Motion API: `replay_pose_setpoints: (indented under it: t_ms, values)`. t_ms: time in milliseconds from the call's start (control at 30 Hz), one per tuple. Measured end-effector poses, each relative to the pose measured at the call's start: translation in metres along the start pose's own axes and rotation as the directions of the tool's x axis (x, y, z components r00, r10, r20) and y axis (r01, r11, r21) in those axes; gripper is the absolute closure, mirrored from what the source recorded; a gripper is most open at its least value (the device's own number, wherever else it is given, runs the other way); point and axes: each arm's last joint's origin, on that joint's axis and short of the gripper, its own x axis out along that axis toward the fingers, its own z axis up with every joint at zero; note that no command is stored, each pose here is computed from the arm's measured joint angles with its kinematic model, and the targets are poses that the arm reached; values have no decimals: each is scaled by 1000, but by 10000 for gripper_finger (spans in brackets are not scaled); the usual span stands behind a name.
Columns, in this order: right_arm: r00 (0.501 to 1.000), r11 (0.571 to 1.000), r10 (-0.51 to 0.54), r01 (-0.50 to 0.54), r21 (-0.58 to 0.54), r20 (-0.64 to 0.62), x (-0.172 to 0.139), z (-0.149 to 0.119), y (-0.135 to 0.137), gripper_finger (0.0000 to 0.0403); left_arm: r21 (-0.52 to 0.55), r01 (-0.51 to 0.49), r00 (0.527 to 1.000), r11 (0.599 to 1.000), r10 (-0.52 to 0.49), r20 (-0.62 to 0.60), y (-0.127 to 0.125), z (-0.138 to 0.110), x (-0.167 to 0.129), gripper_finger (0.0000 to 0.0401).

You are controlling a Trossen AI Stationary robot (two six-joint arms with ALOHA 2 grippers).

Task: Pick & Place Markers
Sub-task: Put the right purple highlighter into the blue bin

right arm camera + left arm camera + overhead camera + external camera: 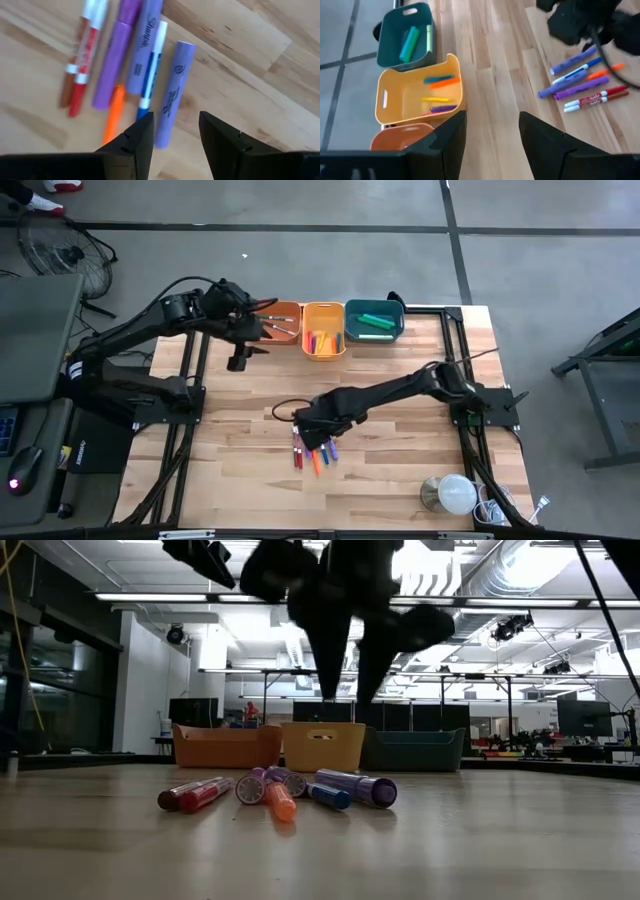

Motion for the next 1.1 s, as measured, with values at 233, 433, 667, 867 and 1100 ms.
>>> replay_pose_setpoints:
  t_ms: [233, 433, 667, 867, 1100]
  values:
    - [999, 999, -43, 43, -7, -16, 26, 2, 3, 258, -6, 30, 998, 1000, -30, -46, -3, -5, 0, 224]
    - [999, 999, -35, 35, -5, -1, 36, 2, 1, 258, -17, 51, 998, 999, -52, -33, -3, -4, 0, 224]
    - [999, 1000, -1, 2, 26, -41, 67, -3, -7, 258, -18, 52, 998, 999, -52, -33, -3, -4, 0, 224]
    - [999, 999, -22, 24, 39, -46, 80, -7, -17, 258, -18, 52, 998, 999, -52, -32, -3, -4, 0, 224]
    - [998, 997, -55, 54, -61, -28, 91, -12, -26, 259, -18, 51, 998, 999, -52, -32, -3, -4, 0, 224]
